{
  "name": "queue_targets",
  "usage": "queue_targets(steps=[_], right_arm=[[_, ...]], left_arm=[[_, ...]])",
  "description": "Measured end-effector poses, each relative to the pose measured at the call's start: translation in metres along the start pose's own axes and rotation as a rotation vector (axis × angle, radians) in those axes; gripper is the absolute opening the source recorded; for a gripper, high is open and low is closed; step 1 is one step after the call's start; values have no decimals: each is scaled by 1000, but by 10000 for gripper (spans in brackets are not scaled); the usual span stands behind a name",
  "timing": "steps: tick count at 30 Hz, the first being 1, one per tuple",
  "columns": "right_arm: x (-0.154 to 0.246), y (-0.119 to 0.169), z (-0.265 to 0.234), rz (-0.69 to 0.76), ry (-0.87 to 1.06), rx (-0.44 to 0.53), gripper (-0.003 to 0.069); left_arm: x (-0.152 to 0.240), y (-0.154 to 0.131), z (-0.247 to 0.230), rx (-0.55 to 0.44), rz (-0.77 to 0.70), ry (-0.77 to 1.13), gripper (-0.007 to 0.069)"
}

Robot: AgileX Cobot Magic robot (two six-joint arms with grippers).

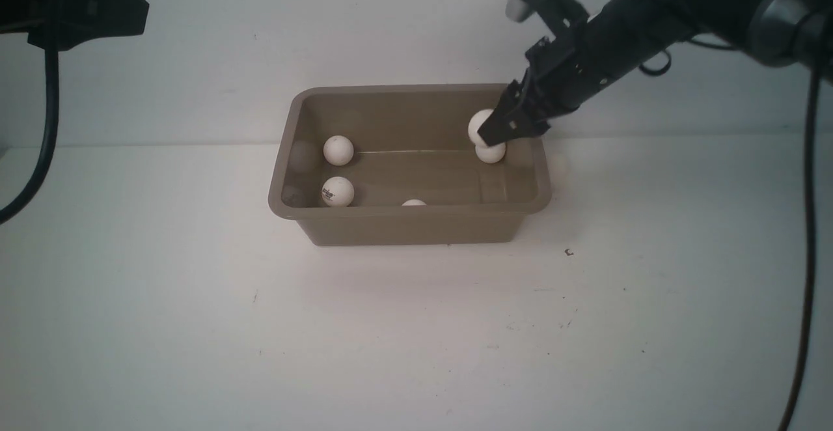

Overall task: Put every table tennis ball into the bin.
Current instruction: Use the right arm to put the table tennis ball into the box, then use the right arm to clamp the table tennis ball closest to it

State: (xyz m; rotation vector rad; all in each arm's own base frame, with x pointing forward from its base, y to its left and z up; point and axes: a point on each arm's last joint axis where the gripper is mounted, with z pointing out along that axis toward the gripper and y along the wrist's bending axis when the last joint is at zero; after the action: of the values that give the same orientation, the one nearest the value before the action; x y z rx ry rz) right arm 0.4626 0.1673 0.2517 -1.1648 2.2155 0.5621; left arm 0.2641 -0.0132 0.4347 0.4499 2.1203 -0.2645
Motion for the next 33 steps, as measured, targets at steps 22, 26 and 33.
queue_targets(steps=[22, 26, 33], right_arm=[[-16, -28, -67, -9, -248, 180, 547], [2, -44, -96, -66, -222, 176, 547], [30, -62, -124, -179, -225, 108, 547]], left_arm=[[0, 0, 0, 0, 0, 0, 426], [0, 0, 0, 0, 0, 0, 426], [0, 0, 0, 0, 0, 0, 426]])
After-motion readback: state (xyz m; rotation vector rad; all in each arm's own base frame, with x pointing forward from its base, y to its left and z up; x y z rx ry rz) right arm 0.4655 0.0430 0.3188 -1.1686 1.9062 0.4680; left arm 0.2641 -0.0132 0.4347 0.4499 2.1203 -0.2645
